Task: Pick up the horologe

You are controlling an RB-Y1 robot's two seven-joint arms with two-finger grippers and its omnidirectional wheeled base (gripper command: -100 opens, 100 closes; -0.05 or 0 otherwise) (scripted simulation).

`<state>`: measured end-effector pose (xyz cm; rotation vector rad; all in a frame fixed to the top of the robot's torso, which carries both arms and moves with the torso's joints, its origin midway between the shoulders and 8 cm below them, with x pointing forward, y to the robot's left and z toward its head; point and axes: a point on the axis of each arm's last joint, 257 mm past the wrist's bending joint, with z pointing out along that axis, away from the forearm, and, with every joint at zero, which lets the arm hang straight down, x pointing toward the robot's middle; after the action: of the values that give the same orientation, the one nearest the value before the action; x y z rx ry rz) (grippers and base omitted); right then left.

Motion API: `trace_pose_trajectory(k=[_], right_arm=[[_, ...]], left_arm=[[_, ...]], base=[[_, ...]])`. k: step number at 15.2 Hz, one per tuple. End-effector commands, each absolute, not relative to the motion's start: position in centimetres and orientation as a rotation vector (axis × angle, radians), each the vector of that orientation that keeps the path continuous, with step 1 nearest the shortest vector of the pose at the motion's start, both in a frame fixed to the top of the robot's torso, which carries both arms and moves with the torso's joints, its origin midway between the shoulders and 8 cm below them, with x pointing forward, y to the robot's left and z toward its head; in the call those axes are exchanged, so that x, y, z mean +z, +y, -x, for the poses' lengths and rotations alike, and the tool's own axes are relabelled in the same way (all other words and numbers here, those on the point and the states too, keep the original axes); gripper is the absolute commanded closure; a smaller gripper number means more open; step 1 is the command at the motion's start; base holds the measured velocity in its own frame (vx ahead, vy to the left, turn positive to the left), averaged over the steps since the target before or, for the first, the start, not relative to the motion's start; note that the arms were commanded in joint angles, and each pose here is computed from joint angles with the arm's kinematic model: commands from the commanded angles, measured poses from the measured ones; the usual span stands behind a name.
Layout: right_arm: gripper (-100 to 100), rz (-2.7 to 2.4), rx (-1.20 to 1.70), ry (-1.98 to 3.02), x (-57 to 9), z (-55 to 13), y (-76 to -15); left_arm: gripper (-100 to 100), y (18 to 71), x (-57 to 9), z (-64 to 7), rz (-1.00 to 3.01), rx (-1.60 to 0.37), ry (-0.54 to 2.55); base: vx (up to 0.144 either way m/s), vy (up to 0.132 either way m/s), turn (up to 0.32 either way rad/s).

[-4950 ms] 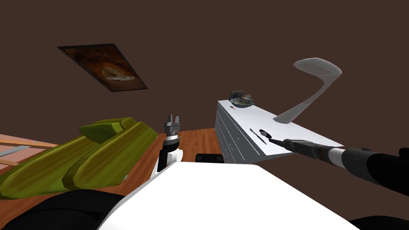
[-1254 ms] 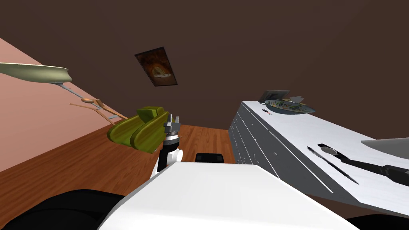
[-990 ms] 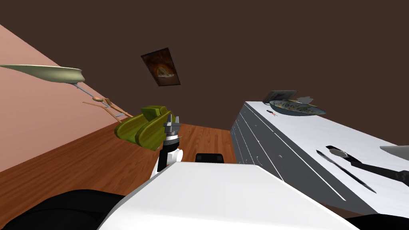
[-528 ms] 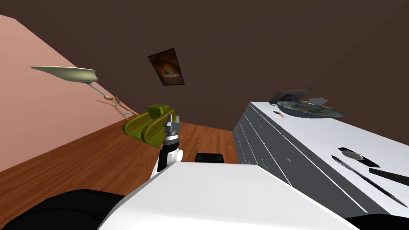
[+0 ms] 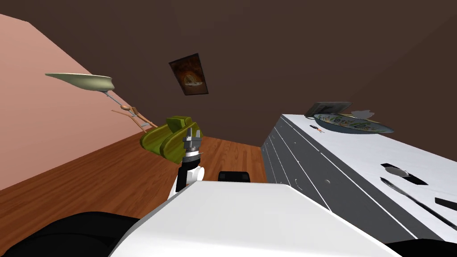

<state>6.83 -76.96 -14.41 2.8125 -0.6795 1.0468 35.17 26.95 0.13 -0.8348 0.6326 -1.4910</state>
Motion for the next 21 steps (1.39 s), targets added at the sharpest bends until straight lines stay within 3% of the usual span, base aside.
trace_pose_trajectory(k=[1,7,8,12,21], right_arm=[[-100,-2.81,1.075,-0.648,-14.0,-7.0,-77.3],[-100,-2.784,1.058,-0.718,-14.7,-4.6,-78.3],[100,-2.783,1.056,-0.724,-14.8,-4.4,-78.4],[100,-2.784,1.056,-0.723,-14.8,-4.4,-78.4],[100,-2.813,0.99,-0.755,-15.6,-6.2,-76.4]], left_arm=[[0,27.0,0.1,-35.2,0.835,-1.491,0.633],[0,27.0,0.1,-35.2,0.835,-1.491,0.633],[0,27.0,0.1,-35.2,0.835,-1.491,0.633],[0,27.0,0.1,-35.2,0.835,-1.491,0.633],[0,27.0,0.1,-35.2,0.835,-1.49,0.633]], base=[[-0.014,0.122,0.277],[-0.002,0.039,0.016],[0.0,0.0,0.0],[0.0,0.0,0.0],[0.01,-0.086,-0.141]])
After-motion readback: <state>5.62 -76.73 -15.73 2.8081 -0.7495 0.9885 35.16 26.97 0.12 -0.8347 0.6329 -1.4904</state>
